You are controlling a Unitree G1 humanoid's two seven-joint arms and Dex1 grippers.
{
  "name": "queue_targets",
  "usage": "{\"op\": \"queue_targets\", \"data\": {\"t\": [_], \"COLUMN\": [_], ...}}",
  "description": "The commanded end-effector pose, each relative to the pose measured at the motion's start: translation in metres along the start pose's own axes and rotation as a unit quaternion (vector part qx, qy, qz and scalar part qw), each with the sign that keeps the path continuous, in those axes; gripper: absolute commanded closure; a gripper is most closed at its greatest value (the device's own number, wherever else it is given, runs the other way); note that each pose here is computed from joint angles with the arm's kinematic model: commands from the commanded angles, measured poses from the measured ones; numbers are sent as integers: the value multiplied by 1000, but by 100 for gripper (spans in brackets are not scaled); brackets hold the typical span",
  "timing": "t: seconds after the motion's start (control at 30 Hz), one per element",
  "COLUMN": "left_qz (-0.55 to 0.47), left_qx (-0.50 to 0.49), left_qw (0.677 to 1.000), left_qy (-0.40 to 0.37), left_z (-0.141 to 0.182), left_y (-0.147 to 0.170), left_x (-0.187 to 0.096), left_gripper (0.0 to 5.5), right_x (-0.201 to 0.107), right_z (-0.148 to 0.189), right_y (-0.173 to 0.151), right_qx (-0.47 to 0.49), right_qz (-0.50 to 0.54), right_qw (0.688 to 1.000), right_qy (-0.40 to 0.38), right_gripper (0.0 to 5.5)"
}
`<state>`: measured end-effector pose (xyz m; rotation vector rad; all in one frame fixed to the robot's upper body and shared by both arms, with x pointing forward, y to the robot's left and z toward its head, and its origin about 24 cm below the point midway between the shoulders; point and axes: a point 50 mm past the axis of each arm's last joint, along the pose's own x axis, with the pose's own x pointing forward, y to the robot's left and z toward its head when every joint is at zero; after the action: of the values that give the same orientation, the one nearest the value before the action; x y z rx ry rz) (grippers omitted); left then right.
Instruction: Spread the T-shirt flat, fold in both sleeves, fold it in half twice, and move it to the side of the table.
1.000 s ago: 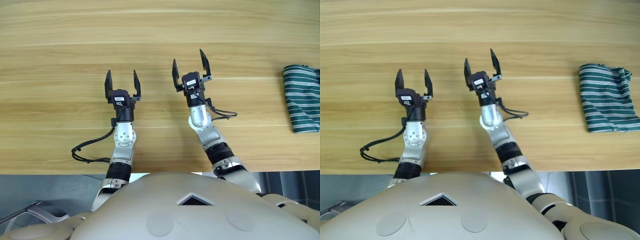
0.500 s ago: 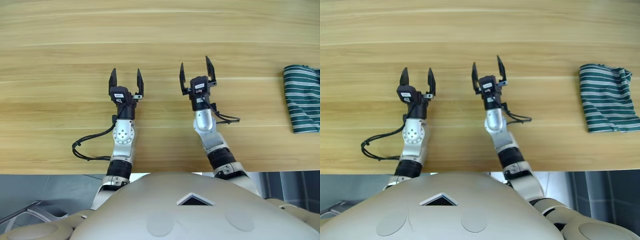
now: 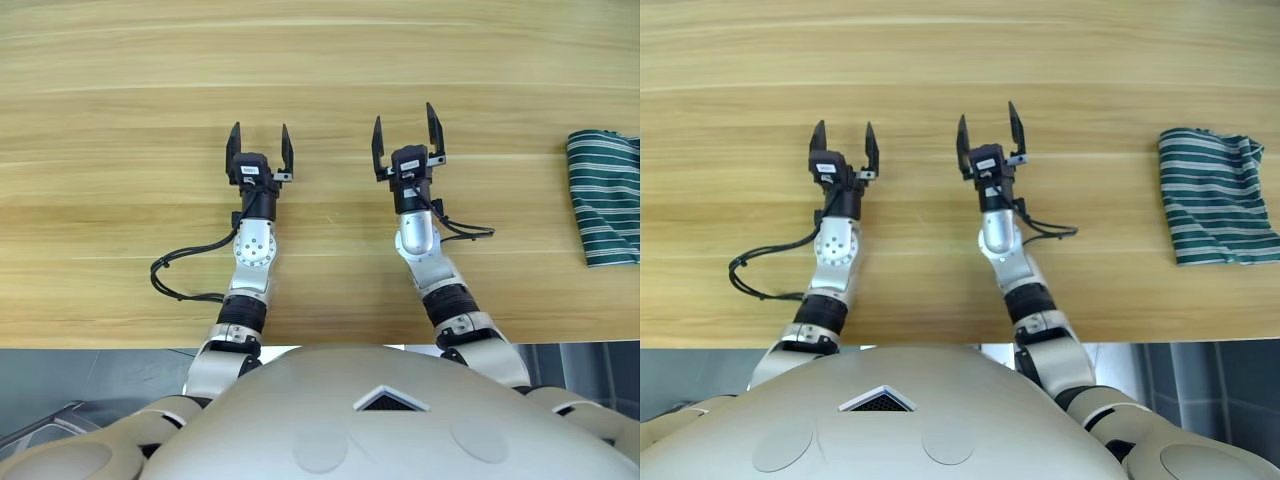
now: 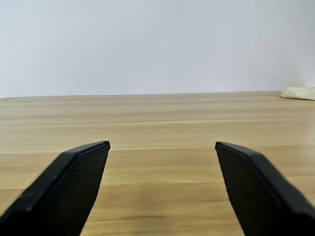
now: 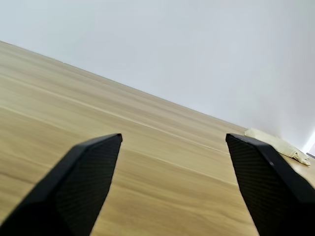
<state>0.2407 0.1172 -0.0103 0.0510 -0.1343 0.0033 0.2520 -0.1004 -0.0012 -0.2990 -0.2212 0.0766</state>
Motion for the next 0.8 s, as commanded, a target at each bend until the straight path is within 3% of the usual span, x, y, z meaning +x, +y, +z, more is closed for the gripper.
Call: {"op": "queue_targets", "data": {"t": [0.03,0.6,0.8], "left_qz": [17,42,133], "left_qx": [11,-2,-21], "left_qw": [1000,999,989], "left_qy": [-1,1,56], "left_z": [-1,-1,-22], "left_y": [-2,18,53], "left_x": [3,5,-1], "left_gripper": [148,148,148], "right_x": [2,25,31], "right_z": [-3,7,-20], "right_y": [-6,25,0], "right_qx": [-7,-1,-8], "right_qz": [-14,54,2], "right_qw": [1000,998,999], "right_qy": [-1,-23,50], "right_gripper": [158,158,158]}}
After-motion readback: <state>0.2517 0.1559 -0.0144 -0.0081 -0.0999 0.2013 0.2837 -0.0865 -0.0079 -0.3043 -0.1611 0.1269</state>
